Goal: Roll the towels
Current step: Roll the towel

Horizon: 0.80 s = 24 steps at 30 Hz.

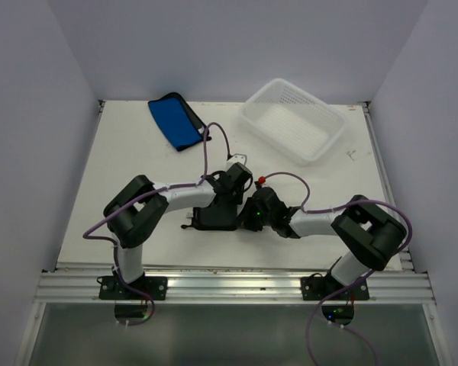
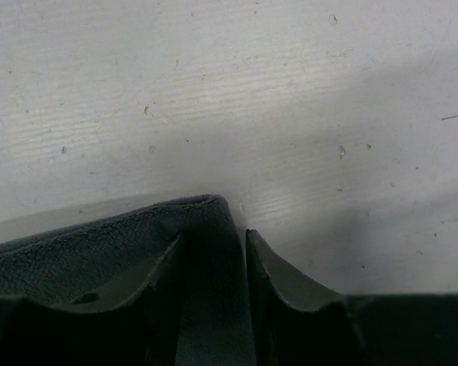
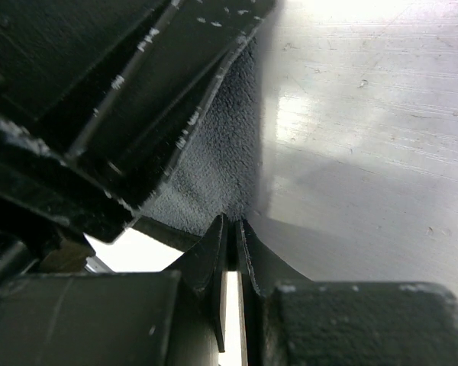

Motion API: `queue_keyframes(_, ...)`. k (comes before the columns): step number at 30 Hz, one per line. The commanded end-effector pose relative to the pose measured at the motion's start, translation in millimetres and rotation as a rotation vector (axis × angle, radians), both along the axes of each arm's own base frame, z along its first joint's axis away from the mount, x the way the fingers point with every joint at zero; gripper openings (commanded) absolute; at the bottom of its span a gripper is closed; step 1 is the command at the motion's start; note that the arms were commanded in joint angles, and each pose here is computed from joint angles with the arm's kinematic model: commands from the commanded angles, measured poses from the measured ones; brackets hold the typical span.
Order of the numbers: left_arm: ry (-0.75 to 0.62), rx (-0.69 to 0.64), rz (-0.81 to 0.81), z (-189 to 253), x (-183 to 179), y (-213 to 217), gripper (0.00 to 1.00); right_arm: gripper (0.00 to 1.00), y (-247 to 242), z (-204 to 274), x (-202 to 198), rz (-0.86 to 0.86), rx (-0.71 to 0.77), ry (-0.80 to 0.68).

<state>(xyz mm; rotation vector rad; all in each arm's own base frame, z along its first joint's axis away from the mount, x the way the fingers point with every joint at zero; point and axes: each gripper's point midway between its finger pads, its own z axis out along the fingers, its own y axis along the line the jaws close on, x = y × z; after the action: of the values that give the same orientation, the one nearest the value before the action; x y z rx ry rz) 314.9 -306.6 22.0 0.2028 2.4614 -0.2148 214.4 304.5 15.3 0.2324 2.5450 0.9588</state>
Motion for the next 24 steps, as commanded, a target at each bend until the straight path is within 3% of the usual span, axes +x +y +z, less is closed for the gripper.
queue_keyframes(1,-0.010,0.079,0.030,-7.1,4.9,13.6,0.39,0.00,-20.1,-19.4,-8.4,-0.016,-0.101,0.025)
queue_keyframes(6,0.006,0.088,0.027,-16.6,4.7,12.2,0.28,0.00,-18.2,-19.6,-9.8,-0.014,-0.096,0.026)
queue_keyframes(13,0.030,0.140,0.042,-35.6,3.1,19.2,0.24,0.00,-17.8,-21.5,-10.8,-0.009,-0.109,0.016)
queue_keyframes(17,0.029,0.141,0.043,-34.7,3.0,19.1,0.07,0.00,-16.0,-19.6,-14.1,0.016,-0.136,-0.008)
queue_keyframes(20,0.031,0.106,0.045,-28.5,4.4,15.0,0.00,0.00,-21.1,-17.9,-15.1,0.019,-0.188,-0.033)
queue_keyframes(24,0.043,0.009,0.034,-16.6,6.0,4.7,0.00,0.00,-28.1,-11.0,-15.0,0.029,-0.254,-0.074)
